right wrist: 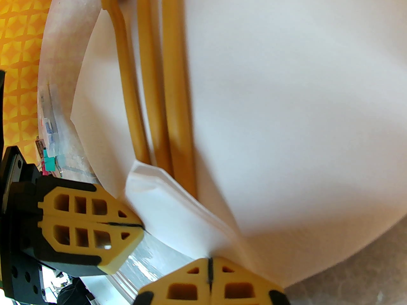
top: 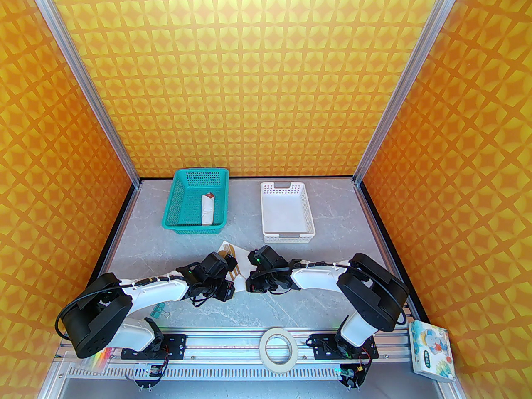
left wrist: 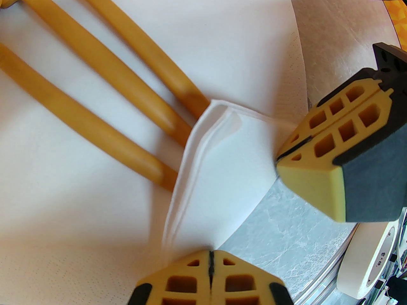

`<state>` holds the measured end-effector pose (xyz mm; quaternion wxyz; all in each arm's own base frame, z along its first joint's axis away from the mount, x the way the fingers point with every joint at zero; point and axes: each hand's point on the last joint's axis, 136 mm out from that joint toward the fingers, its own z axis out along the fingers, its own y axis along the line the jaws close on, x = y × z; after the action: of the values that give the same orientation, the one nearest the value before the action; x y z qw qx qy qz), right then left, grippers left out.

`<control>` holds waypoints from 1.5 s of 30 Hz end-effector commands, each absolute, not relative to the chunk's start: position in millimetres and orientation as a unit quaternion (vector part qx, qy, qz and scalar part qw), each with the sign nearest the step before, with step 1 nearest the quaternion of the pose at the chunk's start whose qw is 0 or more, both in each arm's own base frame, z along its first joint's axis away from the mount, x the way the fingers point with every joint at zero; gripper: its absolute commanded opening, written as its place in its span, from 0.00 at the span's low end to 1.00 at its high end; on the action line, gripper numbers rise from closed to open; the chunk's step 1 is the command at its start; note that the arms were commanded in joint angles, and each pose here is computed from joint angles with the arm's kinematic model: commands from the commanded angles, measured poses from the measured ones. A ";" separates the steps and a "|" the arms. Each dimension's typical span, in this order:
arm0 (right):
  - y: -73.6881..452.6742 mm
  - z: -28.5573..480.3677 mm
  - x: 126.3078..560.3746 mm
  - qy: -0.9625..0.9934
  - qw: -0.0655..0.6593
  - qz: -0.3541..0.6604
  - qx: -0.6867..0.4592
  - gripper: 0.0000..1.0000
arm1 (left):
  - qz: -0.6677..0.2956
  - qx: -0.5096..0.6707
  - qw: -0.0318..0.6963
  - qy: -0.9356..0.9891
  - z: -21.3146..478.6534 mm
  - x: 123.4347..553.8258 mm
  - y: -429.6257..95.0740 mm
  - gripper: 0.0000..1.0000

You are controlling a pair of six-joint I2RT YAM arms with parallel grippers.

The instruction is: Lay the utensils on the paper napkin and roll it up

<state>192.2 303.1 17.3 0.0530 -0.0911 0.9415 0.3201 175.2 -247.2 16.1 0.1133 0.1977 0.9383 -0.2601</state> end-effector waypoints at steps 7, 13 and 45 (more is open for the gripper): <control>279.4 14.8 194.5 0.959 0.069 0.259 -0.092 0.00 | -0.217 0.182 0.093 0.955 -2.5 167.5 -224.6 0.00; 272.9 14.7 197.0 0.962 0.072 0.248 -0.084 0.00 | -0.218 0.182 0.095 0.954 -0.9 168.0 -225.6 0.00; 316.8 39.3 193.8 0.926 0.074 0.354 -0.114 0.00 | -0.226 0.183 0.107 0.951 5.3 170.7 -228.5 0.00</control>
<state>193.8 309.3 39.9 0.0788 -0.1155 0.9295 0.3414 174.8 -245.0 16.3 0.1172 0.1972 0.9386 -0.2579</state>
